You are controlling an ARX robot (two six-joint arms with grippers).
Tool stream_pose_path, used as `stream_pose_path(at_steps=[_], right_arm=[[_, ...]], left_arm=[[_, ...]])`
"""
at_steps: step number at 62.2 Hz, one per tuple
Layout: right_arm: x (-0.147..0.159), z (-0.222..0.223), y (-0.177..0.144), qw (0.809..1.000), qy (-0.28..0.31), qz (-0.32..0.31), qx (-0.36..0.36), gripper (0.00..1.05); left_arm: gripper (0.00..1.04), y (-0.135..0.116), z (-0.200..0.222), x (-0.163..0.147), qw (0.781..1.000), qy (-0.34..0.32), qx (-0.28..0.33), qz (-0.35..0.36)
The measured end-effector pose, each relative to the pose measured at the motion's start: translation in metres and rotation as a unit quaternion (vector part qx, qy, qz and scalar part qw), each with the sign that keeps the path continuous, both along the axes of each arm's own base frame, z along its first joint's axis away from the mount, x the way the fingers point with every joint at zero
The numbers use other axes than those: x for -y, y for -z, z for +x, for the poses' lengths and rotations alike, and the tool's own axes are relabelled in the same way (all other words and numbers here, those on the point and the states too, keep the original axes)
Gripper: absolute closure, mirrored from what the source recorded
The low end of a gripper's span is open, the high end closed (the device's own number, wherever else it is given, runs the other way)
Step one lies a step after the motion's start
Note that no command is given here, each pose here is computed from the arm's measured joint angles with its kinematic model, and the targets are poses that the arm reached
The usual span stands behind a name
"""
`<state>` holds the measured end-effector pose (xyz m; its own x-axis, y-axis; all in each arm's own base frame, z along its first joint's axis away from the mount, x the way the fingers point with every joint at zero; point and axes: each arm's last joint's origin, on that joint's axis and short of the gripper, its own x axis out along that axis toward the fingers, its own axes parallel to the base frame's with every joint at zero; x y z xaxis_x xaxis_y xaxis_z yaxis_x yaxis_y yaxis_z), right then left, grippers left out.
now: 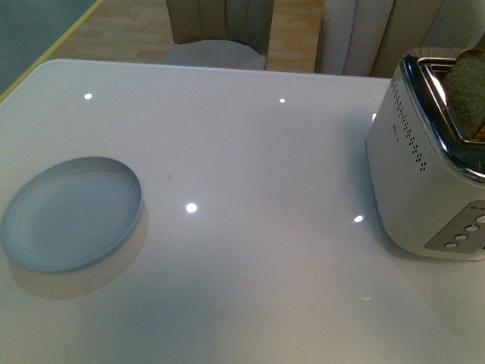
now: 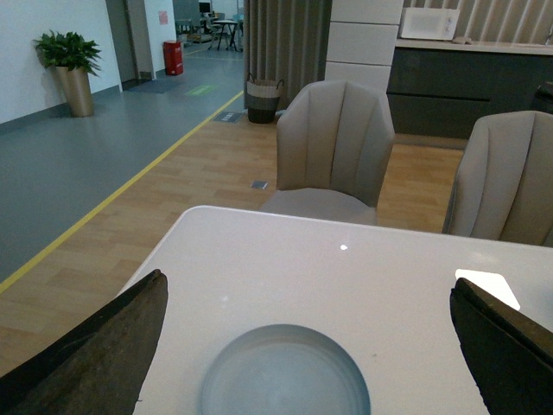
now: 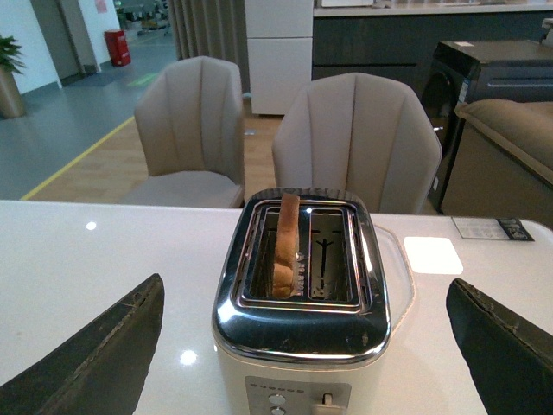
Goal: Left arm holds plate, right arm toasts bread
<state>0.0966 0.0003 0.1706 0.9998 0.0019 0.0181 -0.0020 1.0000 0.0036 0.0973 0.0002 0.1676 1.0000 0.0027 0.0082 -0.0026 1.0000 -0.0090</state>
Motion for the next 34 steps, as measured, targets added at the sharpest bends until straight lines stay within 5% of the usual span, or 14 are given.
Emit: stream_pose_path(at_steps=[34], right_arm=[[0.0,0.0,0.0,1.0,0.0,0.0,0.0,0.09]], left_arm=[[0.07,0.0,0.0,0.0,1.0,0.0,0.0,0.0]])
